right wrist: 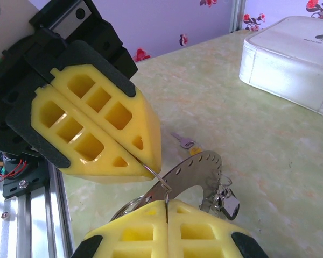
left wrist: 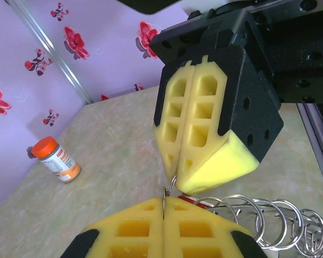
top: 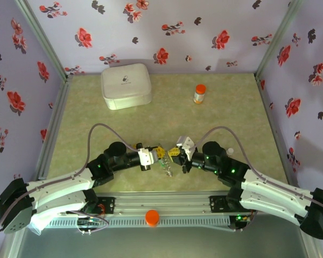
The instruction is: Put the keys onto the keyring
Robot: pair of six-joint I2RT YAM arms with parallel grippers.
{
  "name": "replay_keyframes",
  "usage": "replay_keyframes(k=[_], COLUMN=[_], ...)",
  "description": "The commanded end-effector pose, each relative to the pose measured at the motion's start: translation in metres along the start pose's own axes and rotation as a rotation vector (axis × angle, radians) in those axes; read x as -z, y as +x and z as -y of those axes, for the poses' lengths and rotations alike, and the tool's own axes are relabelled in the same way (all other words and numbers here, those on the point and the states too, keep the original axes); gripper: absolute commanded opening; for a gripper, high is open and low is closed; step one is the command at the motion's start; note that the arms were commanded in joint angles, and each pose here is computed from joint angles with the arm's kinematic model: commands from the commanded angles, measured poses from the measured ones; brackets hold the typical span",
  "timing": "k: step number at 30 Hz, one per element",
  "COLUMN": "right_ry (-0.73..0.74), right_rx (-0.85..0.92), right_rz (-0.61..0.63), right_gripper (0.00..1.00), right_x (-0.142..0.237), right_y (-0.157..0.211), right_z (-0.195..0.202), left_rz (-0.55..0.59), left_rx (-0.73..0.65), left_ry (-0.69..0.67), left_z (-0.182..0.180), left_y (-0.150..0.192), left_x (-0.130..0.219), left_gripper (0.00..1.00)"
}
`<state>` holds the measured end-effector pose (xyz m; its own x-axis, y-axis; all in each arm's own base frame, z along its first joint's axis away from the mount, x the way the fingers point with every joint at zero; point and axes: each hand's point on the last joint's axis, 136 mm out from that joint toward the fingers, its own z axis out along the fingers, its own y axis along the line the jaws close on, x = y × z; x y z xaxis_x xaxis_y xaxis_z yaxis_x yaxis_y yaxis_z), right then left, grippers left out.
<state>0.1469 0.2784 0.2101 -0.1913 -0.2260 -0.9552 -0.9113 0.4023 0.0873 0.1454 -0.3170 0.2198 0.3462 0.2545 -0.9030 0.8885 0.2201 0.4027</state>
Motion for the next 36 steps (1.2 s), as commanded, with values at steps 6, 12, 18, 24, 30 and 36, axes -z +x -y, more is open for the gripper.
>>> replay_keyframes(k=[6,12,18,24,30,36], right_ry=[-0.026,-0.036,0.001,0.106,0.158,0.198], right_rx=[0.003,-0.004,-0.019,-0.085,-0.188,-0.324], right_rz=[0.049,0.058,0.074,0.127,0.165,0.199], right_gripper=[0.00,0.00,0.00,0.00,0.00,0.00], right_x=[0.005,0.003,0.002,0.004,0.002,0.001], right_y=[-0.012,-0.014,-0.016,-0.024,-0.035,-0.034], right_z=[-0.005,-0.006,0.001,0.021,0.035,0.045], left_rz=[0.057,0.057,0.060,0.068,0.085,0.113], left_rx=[-0.041,-0.038,-0.038,-0.037,-0.060,-0.106], left_ry=[-0.021,-0.019,-0.018,-0.019,-0.020,-0.054], left_z=[-0.003,-0.003,-0.002,-0.002,-0.001,-0.004], left_y=[-0.018,-0.018,-0.018,-0.020,-0.022,-0.028], left_x=[0.003,0.002,0.003,0.003,0.004,0.006], left_gripper=[0.00,0.00,0.00,0.00,0.00,0.00])
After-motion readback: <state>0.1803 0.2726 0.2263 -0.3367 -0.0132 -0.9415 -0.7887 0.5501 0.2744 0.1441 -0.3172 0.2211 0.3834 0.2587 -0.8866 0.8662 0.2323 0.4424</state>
